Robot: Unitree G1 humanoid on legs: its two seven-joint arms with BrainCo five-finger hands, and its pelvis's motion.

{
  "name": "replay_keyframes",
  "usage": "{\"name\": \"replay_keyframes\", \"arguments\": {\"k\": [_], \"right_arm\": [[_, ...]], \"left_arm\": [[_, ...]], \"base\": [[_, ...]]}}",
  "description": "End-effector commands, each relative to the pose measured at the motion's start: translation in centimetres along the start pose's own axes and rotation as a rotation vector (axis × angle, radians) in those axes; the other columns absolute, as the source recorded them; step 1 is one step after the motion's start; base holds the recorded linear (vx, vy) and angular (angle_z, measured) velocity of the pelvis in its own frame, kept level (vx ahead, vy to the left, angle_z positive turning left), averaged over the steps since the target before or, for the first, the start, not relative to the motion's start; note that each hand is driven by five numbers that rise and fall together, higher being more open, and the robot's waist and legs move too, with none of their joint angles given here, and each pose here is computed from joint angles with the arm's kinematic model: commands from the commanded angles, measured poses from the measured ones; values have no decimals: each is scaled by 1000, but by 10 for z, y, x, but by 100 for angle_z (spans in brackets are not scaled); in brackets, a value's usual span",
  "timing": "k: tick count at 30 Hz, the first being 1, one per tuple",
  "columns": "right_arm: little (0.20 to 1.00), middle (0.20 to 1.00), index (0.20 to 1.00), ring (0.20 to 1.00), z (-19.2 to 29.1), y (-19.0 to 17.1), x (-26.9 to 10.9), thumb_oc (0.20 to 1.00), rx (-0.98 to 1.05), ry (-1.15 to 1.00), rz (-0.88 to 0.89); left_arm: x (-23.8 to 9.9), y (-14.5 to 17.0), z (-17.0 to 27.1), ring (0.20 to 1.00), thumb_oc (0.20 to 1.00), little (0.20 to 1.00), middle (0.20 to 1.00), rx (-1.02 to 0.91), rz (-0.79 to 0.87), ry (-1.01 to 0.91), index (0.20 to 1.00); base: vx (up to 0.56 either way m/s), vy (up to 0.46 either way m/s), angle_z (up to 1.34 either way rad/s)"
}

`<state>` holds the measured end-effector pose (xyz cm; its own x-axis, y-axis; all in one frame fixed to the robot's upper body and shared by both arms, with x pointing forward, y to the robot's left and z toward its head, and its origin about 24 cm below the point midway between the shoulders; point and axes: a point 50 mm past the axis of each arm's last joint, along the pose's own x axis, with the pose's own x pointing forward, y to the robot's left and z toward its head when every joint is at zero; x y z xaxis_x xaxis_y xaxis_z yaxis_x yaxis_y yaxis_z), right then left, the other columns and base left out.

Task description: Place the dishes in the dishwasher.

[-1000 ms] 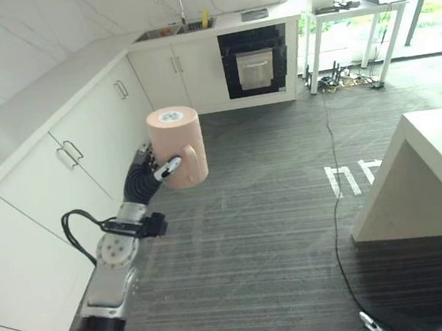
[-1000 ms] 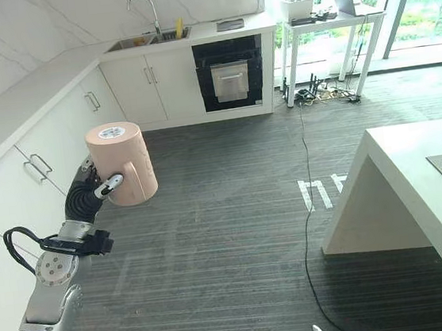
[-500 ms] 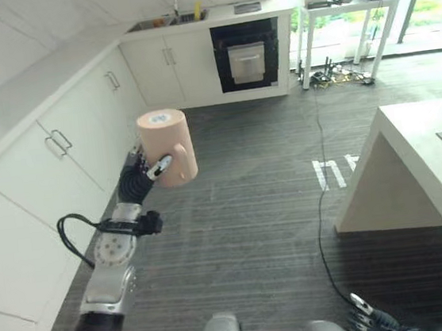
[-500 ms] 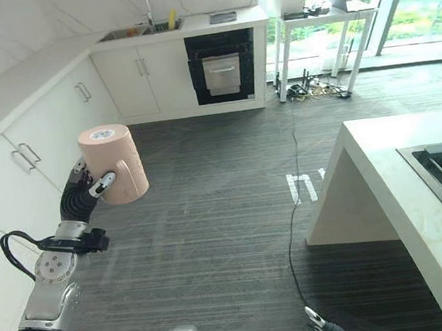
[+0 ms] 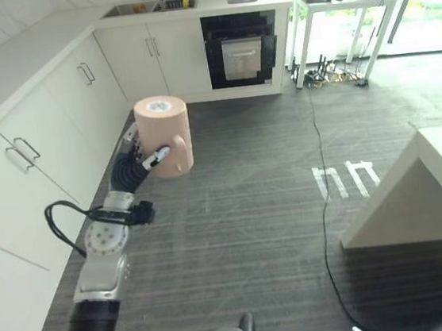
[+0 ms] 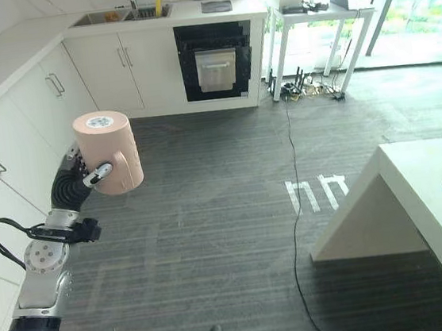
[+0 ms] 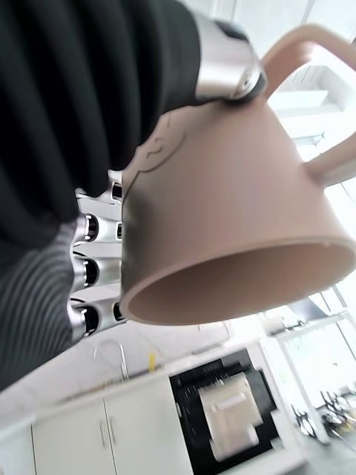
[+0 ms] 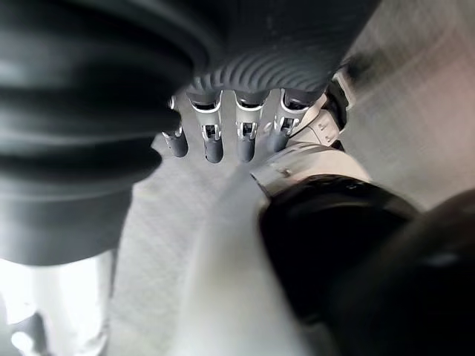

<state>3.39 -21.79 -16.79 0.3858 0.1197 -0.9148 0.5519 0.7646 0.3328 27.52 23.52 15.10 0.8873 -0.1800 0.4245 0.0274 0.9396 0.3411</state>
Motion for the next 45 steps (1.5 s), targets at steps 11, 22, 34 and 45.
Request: {"name": "replay_keyframes", "arguments": {"k": [11, 22, 34, 45], "right_arm": [[1000, 1000, 1000, 1000, 27, -4, -2, 1000, 63, -24, 63], [1000, 1000, 1000, 1000, 63, 8, -2, 1000, -4, -118, 160], [1000, 1000, 1000, 1000, 23, -6, -2, 1000, -97, 1, -4], [1000, 1000, 1000, 1000, 57, 6, 5, 1000, -368, -85, -120]], "left_arm": [[4, -11, 28, 200, 200, 200, 200, 61, -18, -130, 200], [-4, -5, 27, 200, 200, 200, 200, 57, 10, -94, 200], [-7, -10, 26, 200, 200, 200, 200, 99, -114, -92, 200], [14, -20, 31, 200, 200, 200, 200, 423, -126, -65, 200]], "base": [[520, -160, 40], [493, -160, -23], [587, 300, -51], [406, -133, 51]]}}
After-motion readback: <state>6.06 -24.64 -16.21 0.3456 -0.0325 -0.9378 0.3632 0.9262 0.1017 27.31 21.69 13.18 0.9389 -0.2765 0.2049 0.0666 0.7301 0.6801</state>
